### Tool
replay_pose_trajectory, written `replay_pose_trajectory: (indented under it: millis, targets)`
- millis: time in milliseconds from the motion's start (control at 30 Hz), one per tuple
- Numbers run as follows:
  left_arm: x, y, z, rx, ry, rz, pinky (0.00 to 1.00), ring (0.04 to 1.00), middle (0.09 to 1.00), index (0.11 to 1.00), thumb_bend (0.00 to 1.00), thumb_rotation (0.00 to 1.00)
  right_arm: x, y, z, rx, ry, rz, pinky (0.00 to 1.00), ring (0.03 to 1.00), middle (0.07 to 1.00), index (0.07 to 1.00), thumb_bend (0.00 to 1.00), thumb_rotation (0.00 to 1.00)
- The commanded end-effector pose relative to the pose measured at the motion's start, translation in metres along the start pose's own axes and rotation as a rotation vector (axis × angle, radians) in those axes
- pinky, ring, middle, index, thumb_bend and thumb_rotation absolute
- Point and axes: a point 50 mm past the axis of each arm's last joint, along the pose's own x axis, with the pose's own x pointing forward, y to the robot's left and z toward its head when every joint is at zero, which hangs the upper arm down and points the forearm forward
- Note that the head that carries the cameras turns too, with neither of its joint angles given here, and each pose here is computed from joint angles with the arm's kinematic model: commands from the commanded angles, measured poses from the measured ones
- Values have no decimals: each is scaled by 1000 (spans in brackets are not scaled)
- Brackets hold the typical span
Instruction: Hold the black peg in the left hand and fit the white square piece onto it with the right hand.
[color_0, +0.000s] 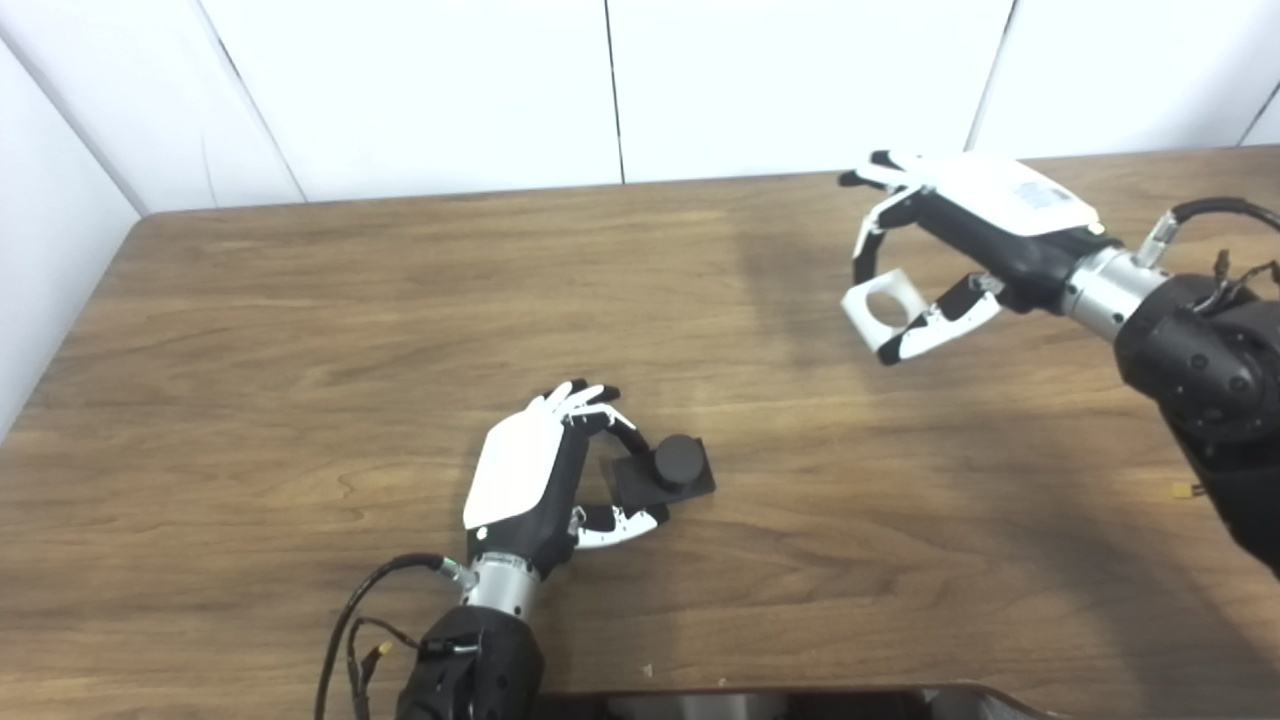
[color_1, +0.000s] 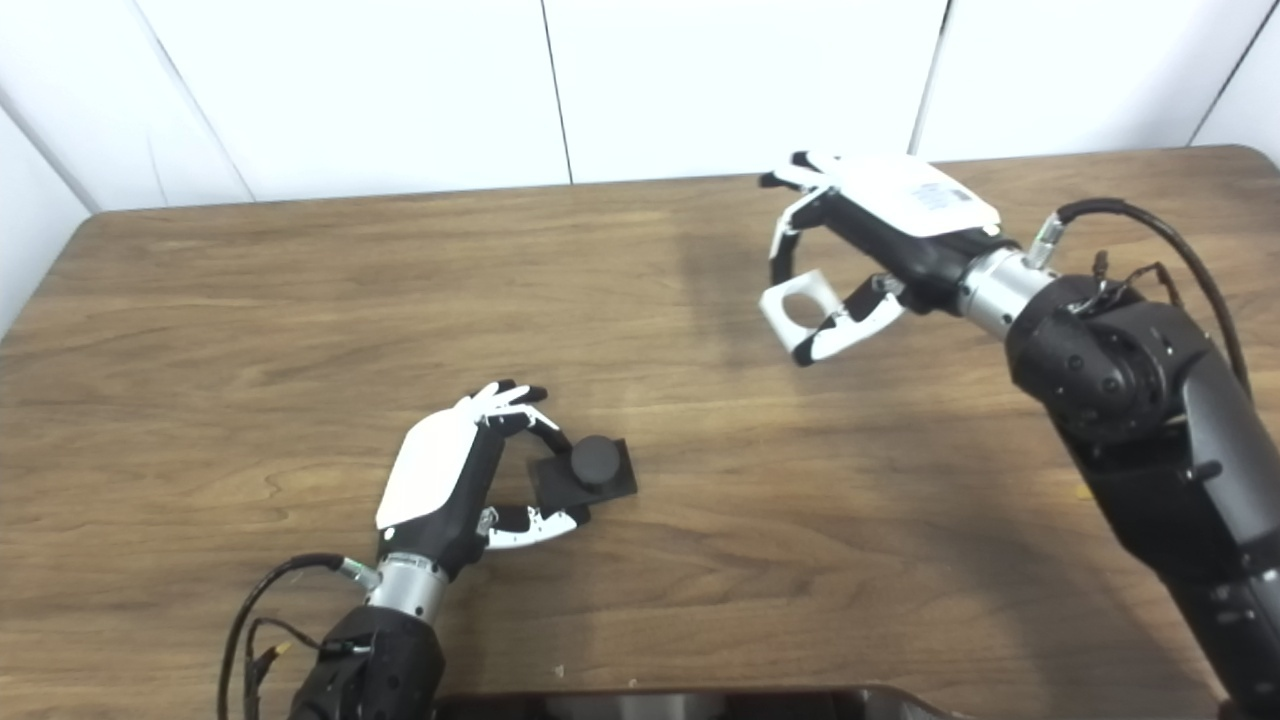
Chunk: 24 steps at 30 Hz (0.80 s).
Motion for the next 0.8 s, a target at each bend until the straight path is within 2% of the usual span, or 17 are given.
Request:
replay_pose_trajectory:
  millis: [0,233,467,767]
  targets:
    - [4,-6,2,23,5,-2,926,903,843,489,503,76,-3,-17,15,-51,-46,-67,1000,1000,921,489,526,147]
    - [4,-7,4,30,3,-5,921,918,846,489,502,77,-9,-10,42,-98,-147,-112,1000,1000,909,488,526,143]
    - [5,-8,4,29,6,-6,921,918,846,490,502,79,-15,-2,65,-110,-212,-90,1000,1000,921,488,526,144]
    - [6,-9,5,31,0,-7,917,922,849,491,501,81,-3,15,88,-98,-275,-54,1000,1000,919,489,526,146]
